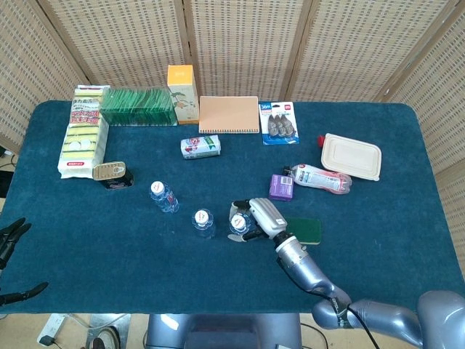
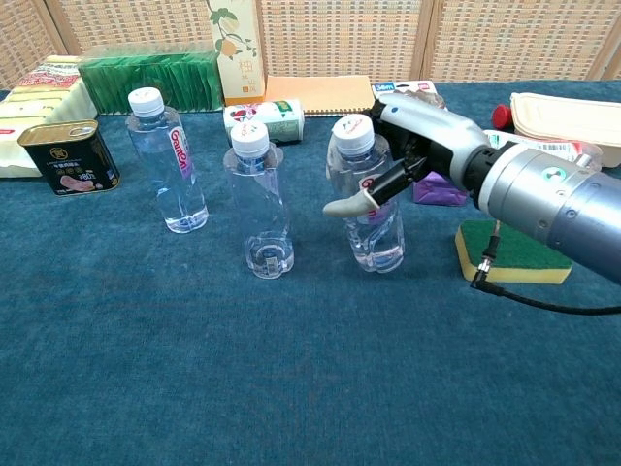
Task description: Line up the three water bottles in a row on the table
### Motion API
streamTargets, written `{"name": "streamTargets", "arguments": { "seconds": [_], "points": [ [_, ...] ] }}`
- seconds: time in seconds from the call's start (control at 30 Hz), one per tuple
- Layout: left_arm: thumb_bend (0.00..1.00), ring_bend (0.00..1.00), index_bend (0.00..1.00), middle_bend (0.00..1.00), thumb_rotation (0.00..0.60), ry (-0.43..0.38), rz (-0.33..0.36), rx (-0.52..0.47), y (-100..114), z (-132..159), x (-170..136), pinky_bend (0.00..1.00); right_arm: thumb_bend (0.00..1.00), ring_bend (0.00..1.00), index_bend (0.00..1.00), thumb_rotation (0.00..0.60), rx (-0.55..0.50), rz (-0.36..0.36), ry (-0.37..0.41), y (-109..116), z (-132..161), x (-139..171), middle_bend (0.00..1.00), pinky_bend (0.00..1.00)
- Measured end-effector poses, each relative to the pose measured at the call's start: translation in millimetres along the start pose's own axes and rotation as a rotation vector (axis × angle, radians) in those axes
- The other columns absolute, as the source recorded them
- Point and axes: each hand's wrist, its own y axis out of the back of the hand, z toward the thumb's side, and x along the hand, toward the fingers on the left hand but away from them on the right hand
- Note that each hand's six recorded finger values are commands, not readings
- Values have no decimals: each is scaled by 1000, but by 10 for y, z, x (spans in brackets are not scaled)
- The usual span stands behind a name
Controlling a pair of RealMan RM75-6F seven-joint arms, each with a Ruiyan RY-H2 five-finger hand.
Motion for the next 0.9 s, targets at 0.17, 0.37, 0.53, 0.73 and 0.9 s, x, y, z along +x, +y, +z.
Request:
{"name": "streamTargets", "arguments": {
  "seconds": [0.17,0.37,0.53,0.73,0.9],
  "points": [
    [99,0,0,0,600,-1,0,-5,11,-6,12,0,313,550,619,600,-10,9,-20,-40,-11,-42,651,568],
    [99,0,0,0,600,1,-16,0,-19,-14,34,0,313,547,618,600,-28,-4,-28,-13,-9,-87,649,568],
    [99,0,0,0,600,3,-9,-4,-3,-16,33,0,312,507,531,600,-47,1,-25,-19,17,-104,609,565],
    [99,0,0,0,600,-1,-11,-5,-4,-5,18,0,308,428,490,600,-42,24,-11,-63,56,-101,519,540],
    [98,0,0,0,600,0,-6,-6,5,-8,7,0,290,305,388,600,-41,43,-16,-88,40,-85,375,472]
  ]
}}
